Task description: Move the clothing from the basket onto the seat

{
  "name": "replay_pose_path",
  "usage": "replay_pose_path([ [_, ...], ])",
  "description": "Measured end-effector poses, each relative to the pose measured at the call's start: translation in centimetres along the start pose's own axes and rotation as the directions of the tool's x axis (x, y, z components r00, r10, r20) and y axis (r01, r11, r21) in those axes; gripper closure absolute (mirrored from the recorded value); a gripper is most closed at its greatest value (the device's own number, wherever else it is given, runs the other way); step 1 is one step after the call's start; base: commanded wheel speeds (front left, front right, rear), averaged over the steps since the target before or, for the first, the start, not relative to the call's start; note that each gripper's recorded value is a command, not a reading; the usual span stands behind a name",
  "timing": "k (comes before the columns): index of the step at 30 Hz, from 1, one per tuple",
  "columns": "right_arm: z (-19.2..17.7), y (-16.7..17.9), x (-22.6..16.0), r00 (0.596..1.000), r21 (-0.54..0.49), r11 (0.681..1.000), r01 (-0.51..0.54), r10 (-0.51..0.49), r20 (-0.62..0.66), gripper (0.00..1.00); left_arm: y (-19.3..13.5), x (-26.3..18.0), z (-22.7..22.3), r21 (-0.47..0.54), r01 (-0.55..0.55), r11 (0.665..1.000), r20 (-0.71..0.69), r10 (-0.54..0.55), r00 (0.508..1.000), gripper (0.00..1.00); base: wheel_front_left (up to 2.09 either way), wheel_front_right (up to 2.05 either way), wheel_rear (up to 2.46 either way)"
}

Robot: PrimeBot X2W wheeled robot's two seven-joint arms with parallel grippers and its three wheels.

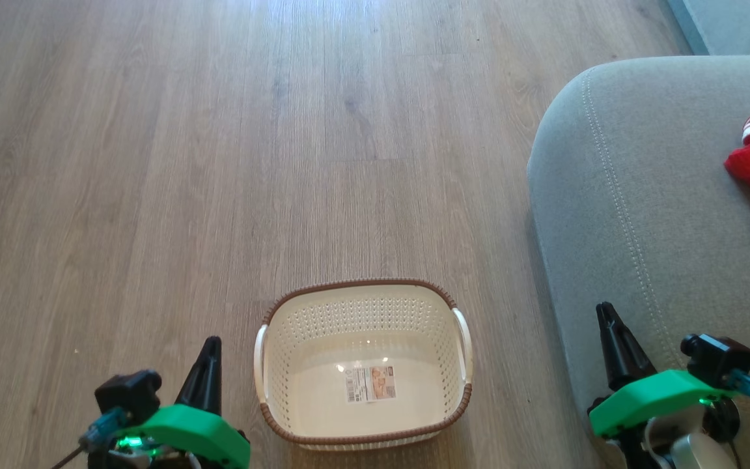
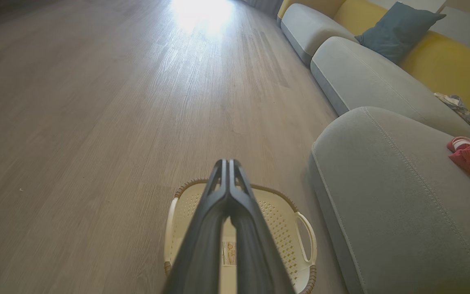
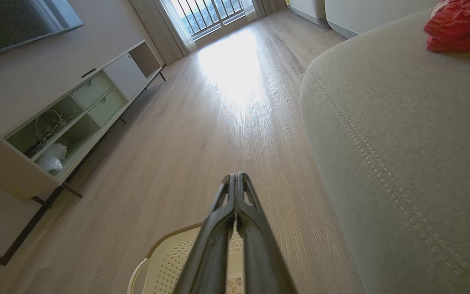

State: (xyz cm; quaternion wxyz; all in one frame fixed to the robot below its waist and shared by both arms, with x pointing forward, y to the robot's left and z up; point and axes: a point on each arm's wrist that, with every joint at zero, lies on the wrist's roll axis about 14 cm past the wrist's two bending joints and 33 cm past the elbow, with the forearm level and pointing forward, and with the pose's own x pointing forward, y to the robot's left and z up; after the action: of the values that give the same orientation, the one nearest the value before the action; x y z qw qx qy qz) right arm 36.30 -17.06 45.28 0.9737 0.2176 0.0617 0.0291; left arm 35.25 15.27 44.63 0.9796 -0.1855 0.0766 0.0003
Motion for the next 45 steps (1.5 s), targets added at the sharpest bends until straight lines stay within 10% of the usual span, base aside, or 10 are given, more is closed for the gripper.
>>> replay_pose_path([
  [45, 1.1, -1.8, 0.1, 0.995, 0.449, 0.89, 0.086, -0.095, -0.003, 1.0, 2.1, 0.5, 0.5, -0.475, -0.077, 0.877, -0.052, 0.059, 0.997, 1.0, 0.0, 0.0, 0.0],
])
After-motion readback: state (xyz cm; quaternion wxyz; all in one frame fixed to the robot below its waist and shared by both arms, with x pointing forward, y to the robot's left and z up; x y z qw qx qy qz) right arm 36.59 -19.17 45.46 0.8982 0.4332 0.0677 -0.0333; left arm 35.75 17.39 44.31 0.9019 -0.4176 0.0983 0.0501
